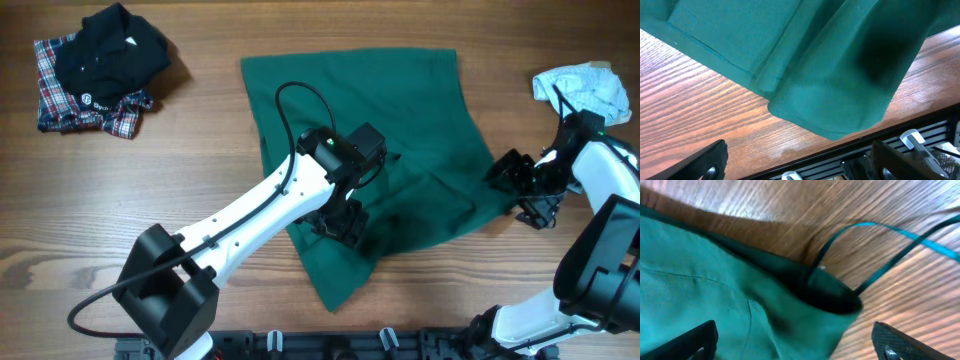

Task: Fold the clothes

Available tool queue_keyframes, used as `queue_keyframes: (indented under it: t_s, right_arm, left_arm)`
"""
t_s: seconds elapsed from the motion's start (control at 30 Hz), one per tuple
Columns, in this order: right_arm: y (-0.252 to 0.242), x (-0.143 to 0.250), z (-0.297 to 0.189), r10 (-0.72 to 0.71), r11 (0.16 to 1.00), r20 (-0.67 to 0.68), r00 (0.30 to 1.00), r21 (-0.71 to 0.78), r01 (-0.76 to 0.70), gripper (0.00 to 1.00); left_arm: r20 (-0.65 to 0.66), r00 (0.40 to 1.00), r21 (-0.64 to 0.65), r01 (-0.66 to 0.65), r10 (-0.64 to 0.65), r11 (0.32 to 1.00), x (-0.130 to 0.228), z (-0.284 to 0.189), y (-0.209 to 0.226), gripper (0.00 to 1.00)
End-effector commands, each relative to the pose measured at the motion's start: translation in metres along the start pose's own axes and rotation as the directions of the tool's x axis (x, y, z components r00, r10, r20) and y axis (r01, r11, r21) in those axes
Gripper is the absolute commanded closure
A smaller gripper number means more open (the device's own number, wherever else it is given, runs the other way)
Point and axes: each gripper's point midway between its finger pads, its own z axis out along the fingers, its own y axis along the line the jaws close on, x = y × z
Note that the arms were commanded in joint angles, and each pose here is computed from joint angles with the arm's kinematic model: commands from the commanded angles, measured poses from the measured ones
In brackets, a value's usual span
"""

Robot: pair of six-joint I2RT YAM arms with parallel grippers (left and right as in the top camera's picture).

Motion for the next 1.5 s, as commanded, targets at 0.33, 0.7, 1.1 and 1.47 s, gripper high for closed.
queue_keyframes:
  t_s: [0.33,0.7,1.1,1.47]
  right_arm:
    - [0.007,0.002,0.011,0.067,0.997,-0.012,0.998,-0.047,-0.068,0.48]
    - [-0.025,-0.006,-0.006,0.139,0.983,0.034,0.99,0.119,-0.143,0.96]
    - [-0.051,-0.016,-0.049,0.126,0.942,0.138,0.982,0.293,-0.162,0.92]
    - [-0.056,-0.013,-0.051,0.127,0.934,0.132,0.983,0.319,-0.163,0.0]
  left_arm:
    - [0.024,1.0,-0.008,0.005,-0.005,1.0,-0.001,-0.005,0.004,0.09]
    - [0.007,1.0,-0.015,0.006,-0.006,1.0,0.004,-0.005,0.005,0.09]
    - [0.012,1.0,-0.028,0.006,-0.006,1.0,0.003,-0.005,0.008,0.07]
    - [0.013,1.0,-0.029,0.006,-0.006,1.0,0.003,-0.005,0.008,0.02]
